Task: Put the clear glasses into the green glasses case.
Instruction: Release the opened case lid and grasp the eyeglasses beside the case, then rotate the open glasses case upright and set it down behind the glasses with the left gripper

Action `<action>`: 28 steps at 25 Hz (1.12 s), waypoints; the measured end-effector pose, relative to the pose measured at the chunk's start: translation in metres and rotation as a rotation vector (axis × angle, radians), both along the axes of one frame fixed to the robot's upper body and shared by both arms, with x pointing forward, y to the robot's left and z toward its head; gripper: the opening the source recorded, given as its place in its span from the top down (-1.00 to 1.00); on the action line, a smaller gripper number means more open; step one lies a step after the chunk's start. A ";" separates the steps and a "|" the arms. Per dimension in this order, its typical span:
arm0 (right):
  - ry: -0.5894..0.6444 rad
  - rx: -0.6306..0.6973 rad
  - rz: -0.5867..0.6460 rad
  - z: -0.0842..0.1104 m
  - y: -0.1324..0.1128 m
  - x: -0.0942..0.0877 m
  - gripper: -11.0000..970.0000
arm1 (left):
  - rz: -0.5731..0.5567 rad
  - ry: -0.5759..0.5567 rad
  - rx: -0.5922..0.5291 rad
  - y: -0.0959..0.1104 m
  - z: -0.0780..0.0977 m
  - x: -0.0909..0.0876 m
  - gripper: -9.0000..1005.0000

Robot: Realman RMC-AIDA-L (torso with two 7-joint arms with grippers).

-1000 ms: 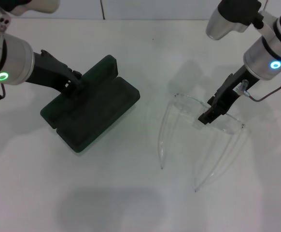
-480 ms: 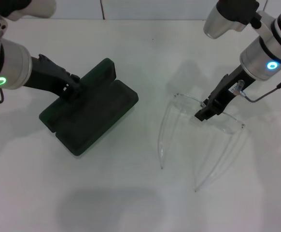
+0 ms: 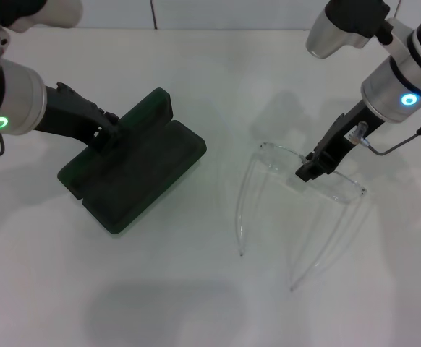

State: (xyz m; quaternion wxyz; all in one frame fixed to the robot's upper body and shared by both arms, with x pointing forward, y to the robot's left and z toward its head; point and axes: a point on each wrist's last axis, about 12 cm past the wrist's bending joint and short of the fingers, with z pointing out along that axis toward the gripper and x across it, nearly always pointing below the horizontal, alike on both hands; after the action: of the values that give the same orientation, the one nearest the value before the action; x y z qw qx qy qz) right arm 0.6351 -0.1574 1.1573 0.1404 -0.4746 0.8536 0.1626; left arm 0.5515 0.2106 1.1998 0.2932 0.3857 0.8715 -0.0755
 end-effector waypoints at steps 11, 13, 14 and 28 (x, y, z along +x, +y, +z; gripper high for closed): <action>0.001 -0.020 0.005 -0.002 0.000 -0.001 0.49 | -0.001 -0.003 0.006 -0.001 0.001 0.001 0.59; 0.001 -0.024 0.006 -0.003 0.000 -0.001 0.50 | -0.002 -0.004 0.006 -0.001 0.001 0.001 0.59; 0.001 -0.026 0.007 -0.003 0.000 -0.001 0.50 | -0.002 -0.004 0.006 -0.001 0.001 0.001 0.59; -0.050 -0.023 0.019 -0.002 -0.001 -0.001 0.79 | 0.005 0.004 0.006 0.001 -0.001 0.000 0.58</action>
State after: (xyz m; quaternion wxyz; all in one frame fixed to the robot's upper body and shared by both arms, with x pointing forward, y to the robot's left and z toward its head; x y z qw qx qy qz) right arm 0.6343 -0.1588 1.1550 0.1550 -0.4883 0.8469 0.1423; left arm 0.5515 0.2118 1.1985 0.2907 0.3844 0.8732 -0.0730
